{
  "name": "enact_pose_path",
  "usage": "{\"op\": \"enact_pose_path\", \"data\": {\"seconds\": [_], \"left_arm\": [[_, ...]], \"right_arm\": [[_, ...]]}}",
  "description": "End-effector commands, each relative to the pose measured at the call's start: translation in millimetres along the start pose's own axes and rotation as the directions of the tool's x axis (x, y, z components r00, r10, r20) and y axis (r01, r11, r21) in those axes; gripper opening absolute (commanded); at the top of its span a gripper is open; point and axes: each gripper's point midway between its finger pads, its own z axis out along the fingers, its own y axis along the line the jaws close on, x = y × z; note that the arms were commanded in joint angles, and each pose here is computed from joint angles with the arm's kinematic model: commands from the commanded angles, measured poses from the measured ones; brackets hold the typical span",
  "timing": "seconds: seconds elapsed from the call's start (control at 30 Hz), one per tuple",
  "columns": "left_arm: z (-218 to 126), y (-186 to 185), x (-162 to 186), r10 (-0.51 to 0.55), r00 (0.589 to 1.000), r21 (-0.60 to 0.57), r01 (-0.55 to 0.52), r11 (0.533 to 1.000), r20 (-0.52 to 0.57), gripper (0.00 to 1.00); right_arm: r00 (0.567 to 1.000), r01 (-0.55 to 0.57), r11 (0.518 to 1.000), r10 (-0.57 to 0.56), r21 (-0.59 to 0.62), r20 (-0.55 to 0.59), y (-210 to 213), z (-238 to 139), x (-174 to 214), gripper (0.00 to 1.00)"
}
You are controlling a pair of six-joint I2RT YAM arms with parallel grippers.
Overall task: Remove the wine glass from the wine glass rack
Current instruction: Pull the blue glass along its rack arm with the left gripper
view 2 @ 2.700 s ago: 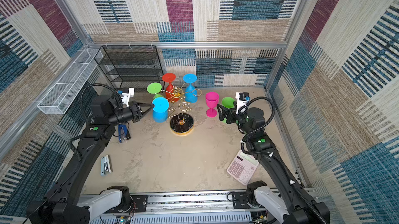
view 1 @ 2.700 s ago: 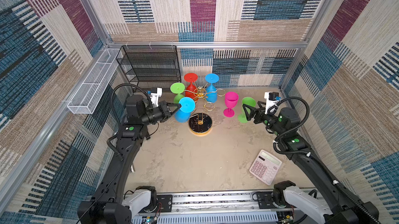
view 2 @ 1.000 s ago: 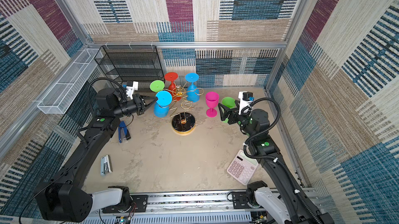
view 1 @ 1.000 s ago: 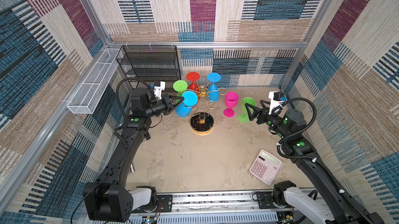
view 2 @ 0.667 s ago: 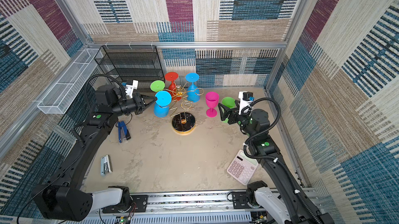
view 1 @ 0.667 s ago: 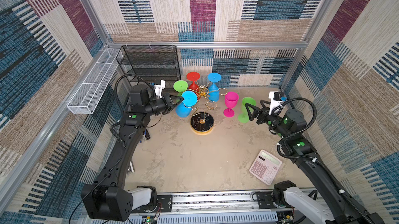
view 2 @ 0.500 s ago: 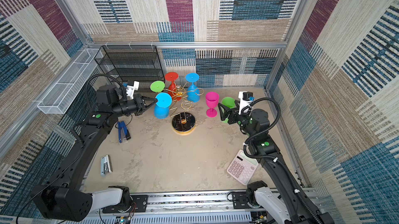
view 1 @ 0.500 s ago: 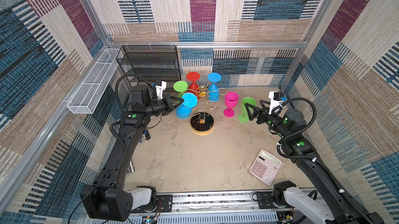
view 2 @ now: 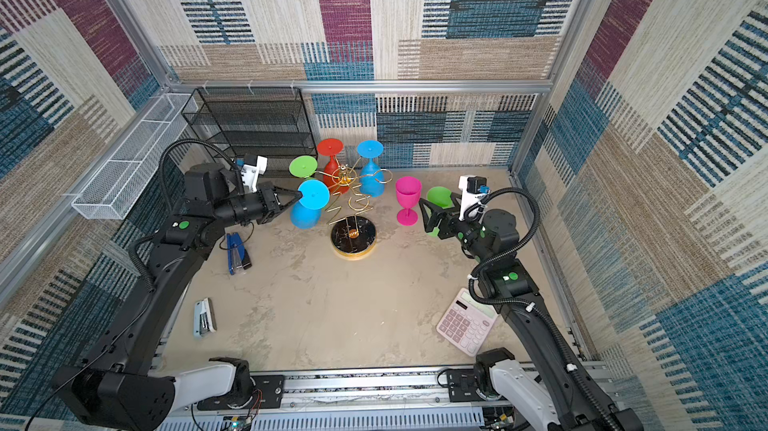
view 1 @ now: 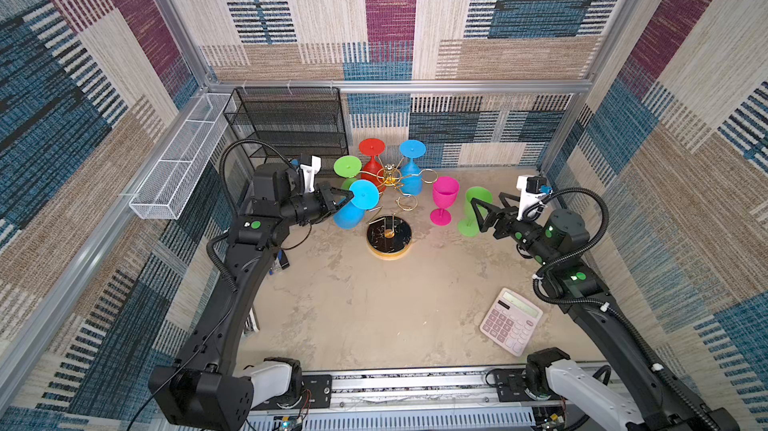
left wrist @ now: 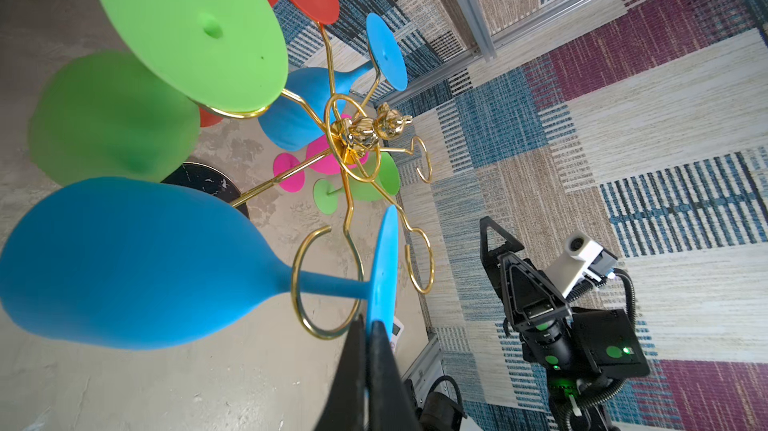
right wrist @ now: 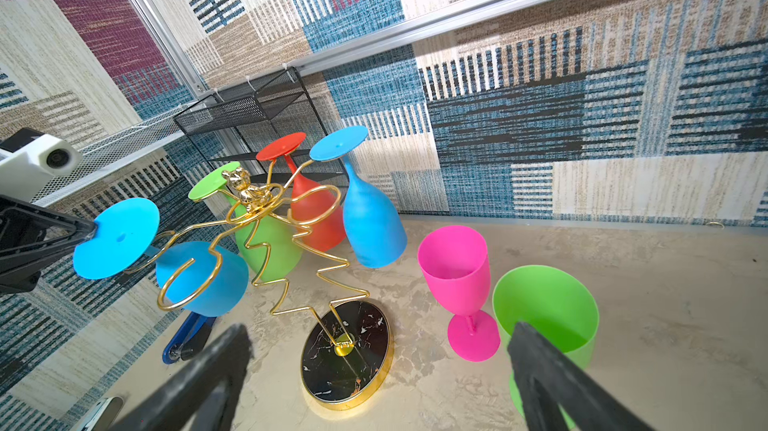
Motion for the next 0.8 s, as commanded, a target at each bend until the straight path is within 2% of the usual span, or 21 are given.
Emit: {"op": "enact_pose_path", "data": {"seconds": [0.0, 0.47, 0.67, 0.77], "left_arm": [[-3.6, -4.2, -4.3, 0.053, 0.998, -0.021, -0.053, 0.998, 0.024, 0.0], [10.0, -5.8, -1.6, 0.083, 0.997, -0.06, -0.083, 0.995, -0.002, 0.0], [15.8, -8.7, -3.2, 0.09, 0.996, -0.056, -0.09, 0.994, 0.001, 0.0], [18.5, -4.3, -9.5, 0.1, 0.995, -0.093, -0.097, 0.991, 0.024, 0.0]], "right_arm": [[1.0, -0.002, 1.0, 0.002, -0.013, 0.025, 4.2, -1.4, -9.5, 0.99], [1.0, -0.005, 1.0, 0.006, -0.015, 0.023, 5.2, -3.0, -9.7, 0.99], [1.0, -0.004, 1.0, 0.004, -0.014, 0.029, 5.7, -4.9, -11.5, 0.99], [0.999, 0.0, 1.0, 0.001, -0.014, 0.034, 6.4, -6.1, -13.1, 0.99]]}}
